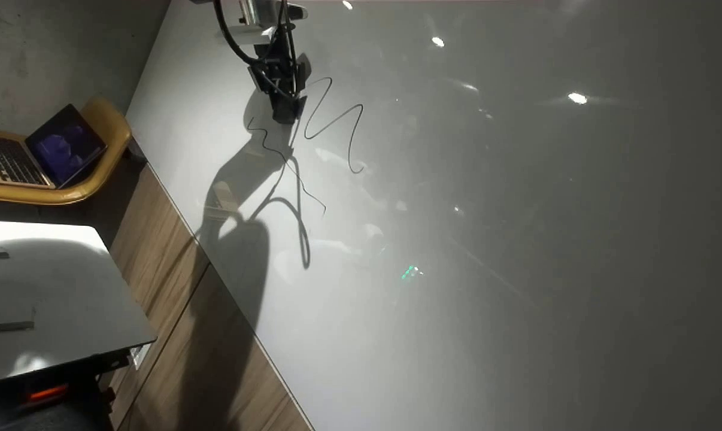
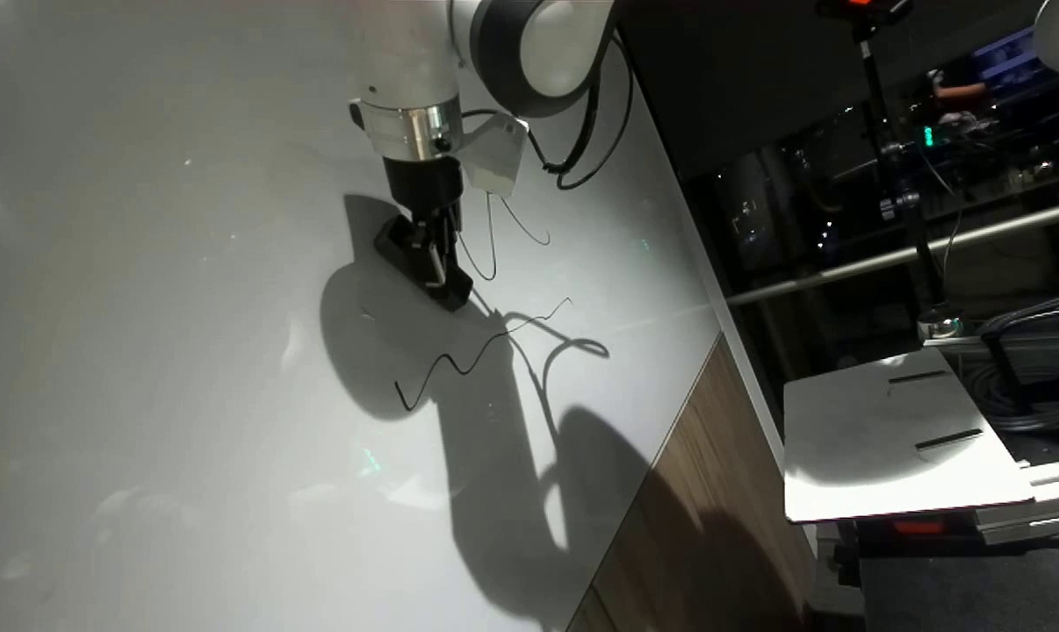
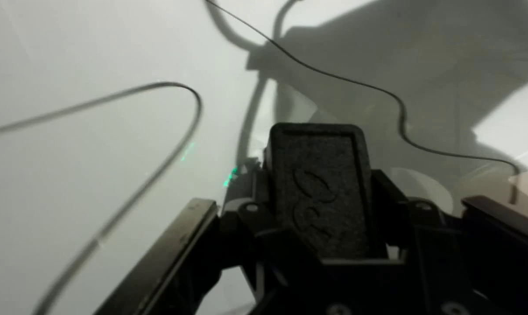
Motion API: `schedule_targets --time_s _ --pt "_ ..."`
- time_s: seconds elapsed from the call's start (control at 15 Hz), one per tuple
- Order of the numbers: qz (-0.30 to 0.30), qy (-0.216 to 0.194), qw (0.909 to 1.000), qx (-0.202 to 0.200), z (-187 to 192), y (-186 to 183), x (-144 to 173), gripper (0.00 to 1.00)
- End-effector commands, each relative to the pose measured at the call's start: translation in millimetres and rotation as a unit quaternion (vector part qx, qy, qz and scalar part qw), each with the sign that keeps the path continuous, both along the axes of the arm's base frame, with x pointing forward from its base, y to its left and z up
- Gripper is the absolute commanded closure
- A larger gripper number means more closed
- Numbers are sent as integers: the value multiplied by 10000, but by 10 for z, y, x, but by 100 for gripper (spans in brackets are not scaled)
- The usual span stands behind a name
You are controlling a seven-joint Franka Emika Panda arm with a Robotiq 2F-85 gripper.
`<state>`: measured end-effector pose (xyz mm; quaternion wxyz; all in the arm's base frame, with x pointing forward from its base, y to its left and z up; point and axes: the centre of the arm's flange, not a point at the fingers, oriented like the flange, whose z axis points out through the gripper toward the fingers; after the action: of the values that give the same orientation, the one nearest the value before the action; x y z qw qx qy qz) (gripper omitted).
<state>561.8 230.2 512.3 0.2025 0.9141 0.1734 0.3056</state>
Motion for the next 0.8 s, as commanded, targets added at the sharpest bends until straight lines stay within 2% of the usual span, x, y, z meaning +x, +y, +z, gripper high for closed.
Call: schedule_targets --time_s 0.0,0.33,0.6,0.73 --pt "-435 -265 9987 -76 335 -870 55 68" --pt "-960 -442 9944 -87 644 -1580 44 68" --pt "-1187 -529 9915 -46 781 -1873 64 68" --pt "-1226 -523 9911 8 769 -1899 78 68"
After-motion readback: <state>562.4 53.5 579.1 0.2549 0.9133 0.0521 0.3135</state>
